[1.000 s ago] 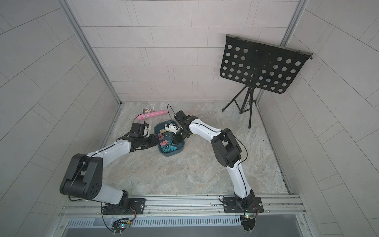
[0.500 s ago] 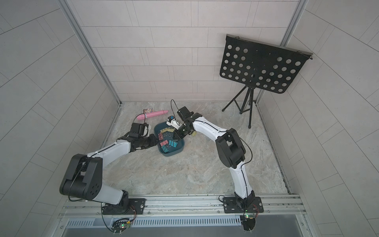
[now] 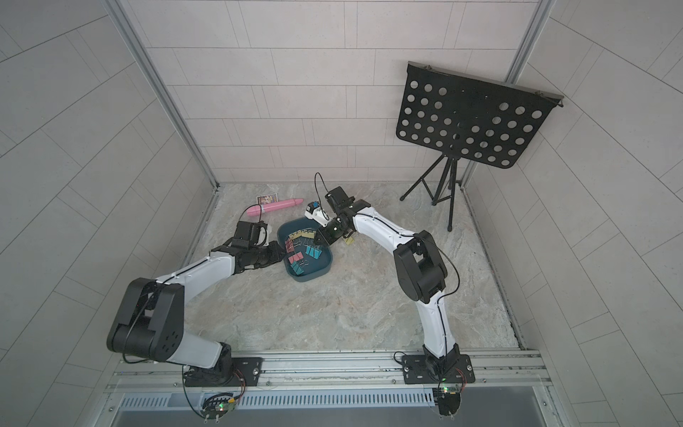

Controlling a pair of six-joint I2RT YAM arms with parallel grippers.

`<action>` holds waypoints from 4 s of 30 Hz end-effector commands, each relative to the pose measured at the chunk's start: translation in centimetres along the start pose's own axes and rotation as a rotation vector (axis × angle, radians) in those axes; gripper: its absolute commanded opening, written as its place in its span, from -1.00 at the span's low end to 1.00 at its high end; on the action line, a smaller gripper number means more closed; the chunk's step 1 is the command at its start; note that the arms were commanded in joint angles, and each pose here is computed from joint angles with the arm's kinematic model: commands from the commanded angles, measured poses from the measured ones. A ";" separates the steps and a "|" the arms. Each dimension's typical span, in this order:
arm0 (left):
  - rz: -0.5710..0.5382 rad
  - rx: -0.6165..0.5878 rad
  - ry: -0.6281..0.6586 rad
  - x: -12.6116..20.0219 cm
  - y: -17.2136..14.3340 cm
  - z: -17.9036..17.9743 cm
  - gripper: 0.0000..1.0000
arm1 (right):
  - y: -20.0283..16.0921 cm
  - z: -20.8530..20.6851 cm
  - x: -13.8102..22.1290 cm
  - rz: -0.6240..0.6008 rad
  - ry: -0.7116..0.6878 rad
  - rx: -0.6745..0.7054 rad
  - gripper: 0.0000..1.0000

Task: Take out the binder clips from the storage box
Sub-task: Place the binder clip at the center of the board.

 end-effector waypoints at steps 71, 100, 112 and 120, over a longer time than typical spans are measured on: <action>-0.010 -0.017 0.020 0.7 0.0 -0.3 -0.47 | -1.6 -25.0 11.9 -0.554 -0.170 -0.693 -1.00; -0.004 -0.018 0.018 0.6 -0.2 -0.2 -0.47 | -2.2 -26.4 10.5 -0.495 -0.173 -0.727 -1.00; -0.004 -0.018 0.020 0.7 -0.1 -0.2 -0.47 | -1.3 -24.7 12.8 -0.543 -0.184 -0.689 -0.38; -0.004 -0.022 0.020 0.7 0.1 -0.3 -0.47 | 0.1 -20.1 16.5 -0.597 -0.204 -0.584 -0.29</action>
Point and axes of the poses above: each gripper's point midway between its finger pads, its own x axis back along the fingers, its own z axis along the line the jaws close on, y = z × x, the point moved 10 cm from there along x, back along the fingers, and after that the axes turned 14 degrees about -x, right-handed, at the moved point
